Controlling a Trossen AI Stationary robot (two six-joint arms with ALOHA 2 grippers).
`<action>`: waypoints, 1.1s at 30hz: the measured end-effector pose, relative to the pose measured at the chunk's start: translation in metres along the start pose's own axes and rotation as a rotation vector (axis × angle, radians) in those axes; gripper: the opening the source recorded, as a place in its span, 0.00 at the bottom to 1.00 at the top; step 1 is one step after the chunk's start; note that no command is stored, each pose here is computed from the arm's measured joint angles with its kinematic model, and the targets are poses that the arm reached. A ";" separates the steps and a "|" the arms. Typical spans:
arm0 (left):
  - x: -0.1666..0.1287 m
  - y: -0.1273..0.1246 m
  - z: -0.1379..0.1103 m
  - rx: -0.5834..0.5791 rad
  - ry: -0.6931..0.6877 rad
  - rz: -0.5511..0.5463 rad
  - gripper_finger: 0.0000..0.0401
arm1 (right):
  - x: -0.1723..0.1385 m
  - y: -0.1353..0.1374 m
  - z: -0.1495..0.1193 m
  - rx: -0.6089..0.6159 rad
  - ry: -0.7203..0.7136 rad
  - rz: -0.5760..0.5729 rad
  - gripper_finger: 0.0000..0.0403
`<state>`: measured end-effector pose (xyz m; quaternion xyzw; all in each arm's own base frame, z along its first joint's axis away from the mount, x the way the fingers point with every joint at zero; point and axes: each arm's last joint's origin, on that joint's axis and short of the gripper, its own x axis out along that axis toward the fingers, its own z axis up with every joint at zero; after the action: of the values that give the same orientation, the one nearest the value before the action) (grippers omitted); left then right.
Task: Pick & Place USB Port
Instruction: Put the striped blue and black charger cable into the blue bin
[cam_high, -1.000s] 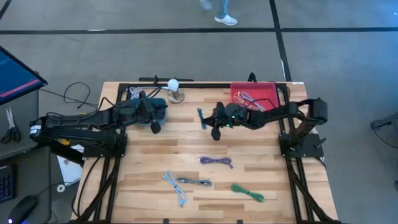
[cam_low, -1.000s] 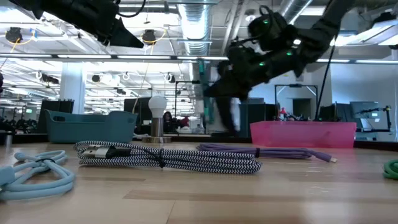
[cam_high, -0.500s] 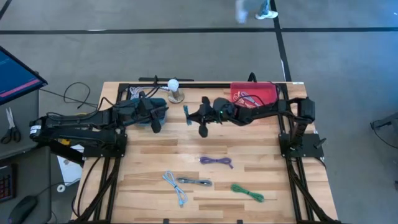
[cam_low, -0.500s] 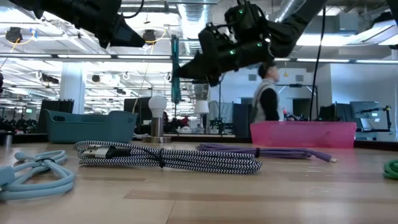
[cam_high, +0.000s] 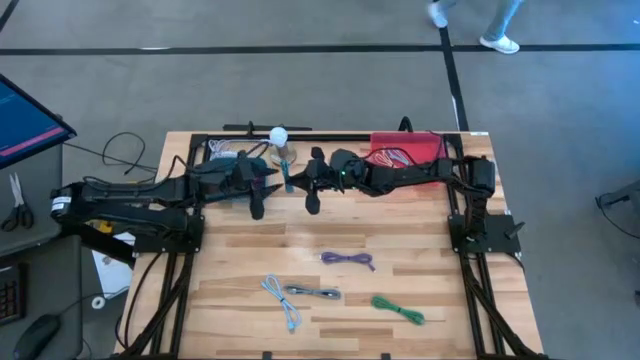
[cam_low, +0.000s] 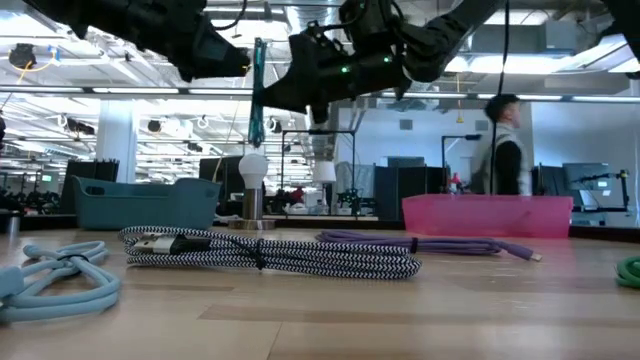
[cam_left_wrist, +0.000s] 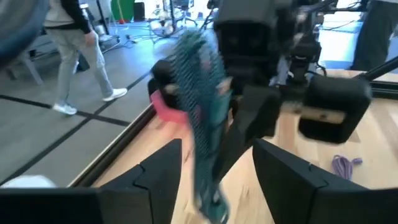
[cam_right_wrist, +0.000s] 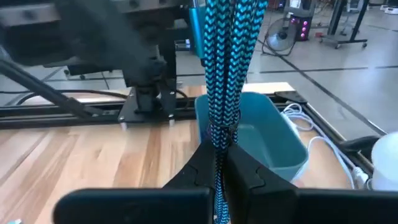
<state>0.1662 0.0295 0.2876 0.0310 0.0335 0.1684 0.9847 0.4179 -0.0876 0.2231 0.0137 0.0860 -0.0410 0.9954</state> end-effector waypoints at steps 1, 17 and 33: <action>0.002 -0.001 0.000 -0.001 -0.006 -0.012 0.50 | 0.003 -0.001 0.000 0.000 0.000 -0.002 0.00; 0.018 -0.004 -0.007 0.005 0.021 0.005 0.49 | 0.014 0.004 -0.008 0.005 0.036 0.009 0.00; 0.018 -0.003 -0.007 0.012 0.020 0.020 0.41 | 0.014 0.006 -0.007 -0.007 0.022 0.016 0.00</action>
<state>0.1842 0.0327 0.2798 0.0358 0.0439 0.1785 0.9823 0.4311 -0.0822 0.2137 0.0112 0.0968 -0.0327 0.9947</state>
